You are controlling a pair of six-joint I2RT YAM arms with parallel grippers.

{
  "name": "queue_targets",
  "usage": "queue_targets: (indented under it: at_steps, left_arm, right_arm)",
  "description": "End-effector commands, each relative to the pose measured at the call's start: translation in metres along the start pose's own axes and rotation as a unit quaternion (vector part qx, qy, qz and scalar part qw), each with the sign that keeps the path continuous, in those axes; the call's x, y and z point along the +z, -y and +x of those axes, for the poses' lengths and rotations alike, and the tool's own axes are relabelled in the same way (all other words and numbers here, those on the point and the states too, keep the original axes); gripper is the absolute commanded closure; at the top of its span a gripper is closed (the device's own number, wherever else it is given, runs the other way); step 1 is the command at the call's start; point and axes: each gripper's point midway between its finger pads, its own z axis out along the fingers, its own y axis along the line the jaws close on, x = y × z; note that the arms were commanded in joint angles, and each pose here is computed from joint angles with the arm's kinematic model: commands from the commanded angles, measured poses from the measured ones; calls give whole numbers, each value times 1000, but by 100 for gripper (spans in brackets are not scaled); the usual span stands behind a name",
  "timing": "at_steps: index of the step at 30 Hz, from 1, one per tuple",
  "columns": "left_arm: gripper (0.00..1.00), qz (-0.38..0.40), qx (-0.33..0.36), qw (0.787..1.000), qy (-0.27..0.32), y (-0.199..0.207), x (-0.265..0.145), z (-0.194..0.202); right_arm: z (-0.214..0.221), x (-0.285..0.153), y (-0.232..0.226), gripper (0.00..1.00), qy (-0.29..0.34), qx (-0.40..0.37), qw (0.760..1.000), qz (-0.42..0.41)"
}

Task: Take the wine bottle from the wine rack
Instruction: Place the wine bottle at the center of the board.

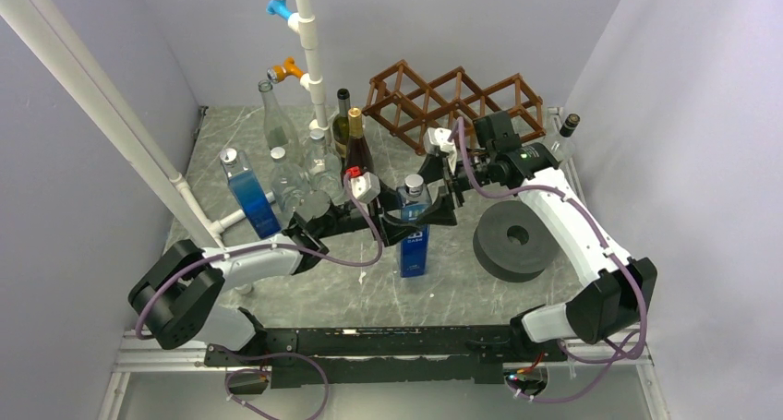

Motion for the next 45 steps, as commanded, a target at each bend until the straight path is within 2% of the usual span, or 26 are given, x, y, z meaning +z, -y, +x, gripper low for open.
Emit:
queue_targets:
  at_steps: [1, 10, 13, 17, 22, 23, 27, 29, 31, 37, 45]
  left_arm:
    - [100, 58, 87, 987, 123, 25, 14, -90]
    - [100, 62, 82, 988, 116, 23, 18, -85]
    - [100, 64, 80, 988, 115, 23, 18, -83]
    - [100, 61, 81, 988, 115, 22, 18, -83]
    - [100, 53, 81, 989, 114, 19, 18, -83]
    - [100, 50, 79, 989, 114, 18, 19, -83]
    - [48, 26, 62, 991, 112, 11, 16, -79]
    - [30, 15, 58, 992, 115, 9, 13, -78]
    - [19, 3, 55, 992, 115, 7, 9, -75]
    - [5, -28, 59, 993, 100, 3, -3, -66]
    - [1, -84, 59, 994, 42, -9, -24, -45]
  right_arm:
    - [-14, 4, -18, 3, 27, -14, 998, -47]
    - [-23, 2, -28, 20, 44, -15, 997, -65]
    - [-26, 2, -29, 30, 49, -13, 996, -70]
    - [-24, 3, -28, 54, 48, -8, 996, -71]
    - [-25, 1, -26, 97, 38, -3, 997, -66]
    - [-26, 0, -25, 100, 35, -4, 998, -59]
    - [-33, -10, -23, 100, 30, -30, 999, -35]
    - [-35, -16, -20, 100, 35, -35, 999, -19]
    - [-36, -21, -17, 100, 41, -36, 998, -6]
    - [-35, -40, -1, 100, 53, -29, 997, 38]
    - [-35, -67, 26, 100, 62, -20, 991, 113]
